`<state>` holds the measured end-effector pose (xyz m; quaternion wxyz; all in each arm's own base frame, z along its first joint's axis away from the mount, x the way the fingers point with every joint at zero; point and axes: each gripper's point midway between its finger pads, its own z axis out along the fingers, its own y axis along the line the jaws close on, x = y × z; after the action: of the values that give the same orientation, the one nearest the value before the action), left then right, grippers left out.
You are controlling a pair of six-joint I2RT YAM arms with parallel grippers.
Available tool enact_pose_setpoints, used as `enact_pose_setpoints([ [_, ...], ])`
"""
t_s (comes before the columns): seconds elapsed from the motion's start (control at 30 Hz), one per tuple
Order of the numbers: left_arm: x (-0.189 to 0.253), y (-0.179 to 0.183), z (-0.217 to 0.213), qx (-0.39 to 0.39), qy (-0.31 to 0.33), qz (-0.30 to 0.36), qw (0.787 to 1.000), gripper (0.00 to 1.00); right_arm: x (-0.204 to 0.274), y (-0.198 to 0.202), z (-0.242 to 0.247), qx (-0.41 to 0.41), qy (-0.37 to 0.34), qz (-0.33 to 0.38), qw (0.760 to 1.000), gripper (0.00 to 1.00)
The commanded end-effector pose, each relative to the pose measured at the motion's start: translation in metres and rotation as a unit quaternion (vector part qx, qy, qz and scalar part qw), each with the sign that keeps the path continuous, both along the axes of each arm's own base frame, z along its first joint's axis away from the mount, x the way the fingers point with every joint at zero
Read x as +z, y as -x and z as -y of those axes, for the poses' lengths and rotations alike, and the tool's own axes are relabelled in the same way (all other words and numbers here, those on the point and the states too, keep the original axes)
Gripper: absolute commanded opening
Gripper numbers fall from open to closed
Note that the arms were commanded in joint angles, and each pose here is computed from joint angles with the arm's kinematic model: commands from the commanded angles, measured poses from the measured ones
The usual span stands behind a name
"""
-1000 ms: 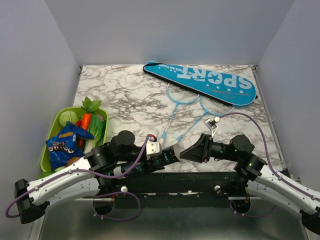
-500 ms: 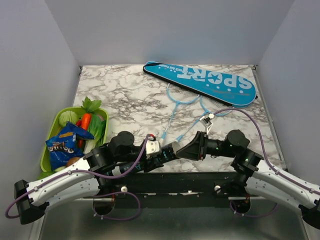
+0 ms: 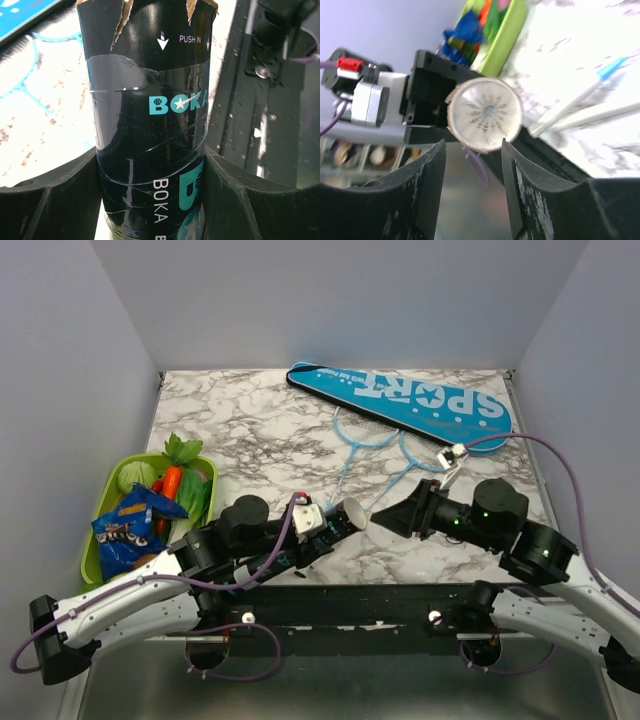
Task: Pack up the badminton gear
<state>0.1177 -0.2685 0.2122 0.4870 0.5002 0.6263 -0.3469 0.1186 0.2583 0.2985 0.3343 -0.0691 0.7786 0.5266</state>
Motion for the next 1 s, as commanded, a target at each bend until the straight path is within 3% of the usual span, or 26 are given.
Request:
enact_pose_setpoints([
  [0.0,0.050,-0.044,0.002,0.098,0.012,0.041,0.994,0.15,-0.014,-0.022,0.072,-0.154,0.111,0.015,0.982,0.57],
  [0.17,0.073,-0.087,0.009,0.144,-0.023,0.065,0.987,0.15,-0.014,-0.017,0.091,-0.177,0.100,0.021,0.979,0.57],
  [0.3,0.115,-0.147,0.009,0.170,-0.007,0.083,0.982,0.15,-0.030,-0.010,0.094,-0.169,0.094,0.010,0.981,0.57],
  [0.37,0.112,-0.184,0.008,0.181,-0.017,0.076,0.980,0.15,-0.039,-0.006,0.095,-0.166,0.087,0.001,0.982,0.57],
  [0.4,0.135,-0.198,0.008,0.188,-0.005,0.092,0.978,0.15,-0.043,-0.005,0.095,-0.167,0.087,-0.003,0.982,0.56],
  [0.47,0.129,-0.231,0.012,0.186,-0.028,0.100,0.977,0.15,-0.050,-0.004,0.097,-0.171,0.082,-0.009,0.982,0.56],
  [0.5,0.154,-0.243,0.013,0.189,-0.019,0.119,0.974,0.15,-0.053,-0.004,0.098,-0.175,0.081,-0.012,0.981,0.56],
  [0.57,0.141,-0.285,0.012,0.191,-0.044,0.114,0.974,0.16,-0.054,-0.003,0.100,-0.180,0.074,-0.015,0.981,0.56],
  [0.6,0.172,-0.297,0.011,0.191,-0.028,0.134,0.972,0.16,-0.057,-0.005,0.101,-0.184,0.076,-0.016,0.980,0.56],
  [0.63,0.176,-0.312,0.008,0.191,-0.032,0.134,0.972,0.17,-0.059,-0.006,0.101,-0.188,0.077,-0.017,0.979,0.56],
  [0.67,0.151,-0.343,0.005,0.194,-0.059,0.122,0.972,0.17,-0.058,-0.007,0.101,-0.190,0.073,-0.015,0.979,0.56],
  [0.7,0.177,-0.356,0.000,0.202,-0.049,0.144,0.968,0.17,-0.061,-0.008,0.101,-0.192,0.078,-0.018,0.978,0.56],
  [0.83,0.161,-0.420,-0.023,0.235,-0.050,0.174,0.955,0.21,-0.065,-0.011,0.094,-0.190,0.093,-0.029,0.977,0.56],
  [0.97,0.109,-0.480,-0.050,0.273,-0.093,0.189,0.939,0.27,-0.074,-0.014,0.081,-0.174,0.110,-0.046,0.978,0.56],
])
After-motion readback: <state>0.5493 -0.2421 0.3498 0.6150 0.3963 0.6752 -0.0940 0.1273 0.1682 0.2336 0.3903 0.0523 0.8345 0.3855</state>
